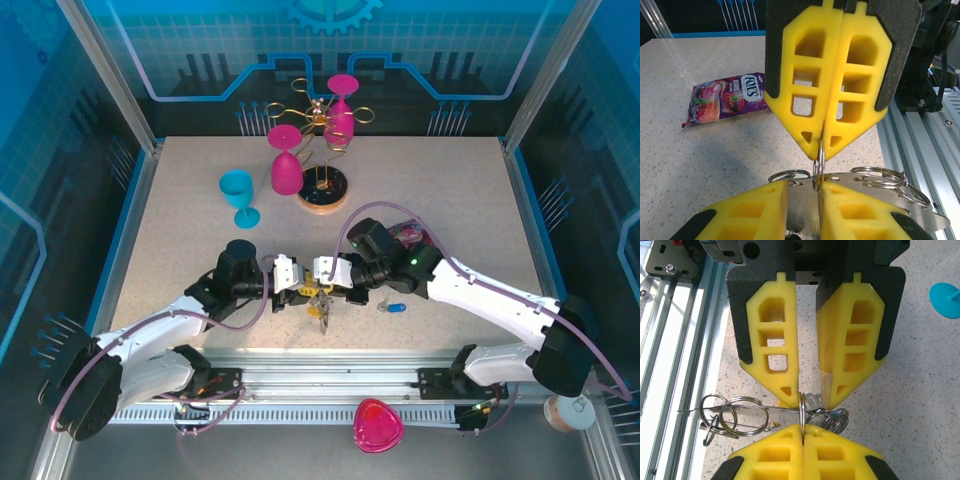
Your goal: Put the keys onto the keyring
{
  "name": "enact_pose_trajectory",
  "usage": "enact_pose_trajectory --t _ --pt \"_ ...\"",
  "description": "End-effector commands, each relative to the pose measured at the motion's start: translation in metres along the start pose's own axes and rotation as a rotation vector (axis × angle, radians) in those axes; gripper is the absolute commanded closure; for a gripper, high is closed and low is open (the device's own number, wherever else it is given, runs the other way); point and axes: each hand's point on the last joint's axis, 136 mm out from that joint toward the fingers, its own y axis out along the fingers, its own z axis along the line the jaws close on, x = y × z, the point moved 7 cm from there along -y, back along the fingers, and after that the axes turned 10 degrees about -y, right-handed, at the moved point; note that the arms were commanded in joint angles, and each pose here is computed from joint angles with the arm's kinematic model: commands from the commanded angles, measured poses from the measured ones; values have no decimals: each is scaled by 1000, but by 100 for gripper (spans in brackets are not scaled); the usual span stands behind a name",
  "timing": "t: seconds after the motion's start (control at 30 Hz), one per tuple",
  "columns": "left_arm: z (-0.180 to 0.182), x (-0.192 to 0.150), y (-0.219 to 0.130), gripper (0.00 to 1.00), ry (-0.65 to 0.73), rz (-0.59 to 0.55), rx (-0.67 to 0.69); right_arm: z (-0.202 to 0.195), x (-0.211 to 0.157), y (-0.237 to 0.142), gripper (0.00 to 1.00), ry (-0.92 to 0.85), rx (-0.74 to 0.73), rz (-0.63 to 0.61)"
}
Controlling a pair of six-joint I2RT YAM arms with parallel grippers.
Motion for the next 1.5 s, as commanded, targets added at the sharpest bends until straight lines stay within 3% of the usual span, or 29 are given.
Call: enact_pose_trajectory --t 0.0,0.27,0.33,0.37,0.43,0.5,0.63,0.77,1.47 --pt "-4 19 -2 78 53 -51 -28 1 8 0 100 -23 18 1" --pt "-6 23 0 100 48 -81 -73 -2 15 1 100 -26 9 -17" --pt "-7 23 -1 100 52 -84 -71 -2 16 -2 100 -16 -9 -32" --pt "-7 22 -1 100 53 -87 -70 -4 16 -5 95 -4 -32 -49" --pt "-7 22 -2 100 48 -104 -62 -6 13 -13 74 29 -77 -113" --pt "-8 22 -2 100 28 -135 -63 -7 10 -23 66 55 -130 -214" --pt "-9 23 -2 100 -20 -203 -71 -4 -8 -30 67 131 -190 -372" --pt "-11 24 -1 100 -43 -226 -90 2 -16 -22 70 147 -195 -439" --pt "-15 18 5 100 -46 -202 -133 2 -15 -15 81 151 -182 -497"
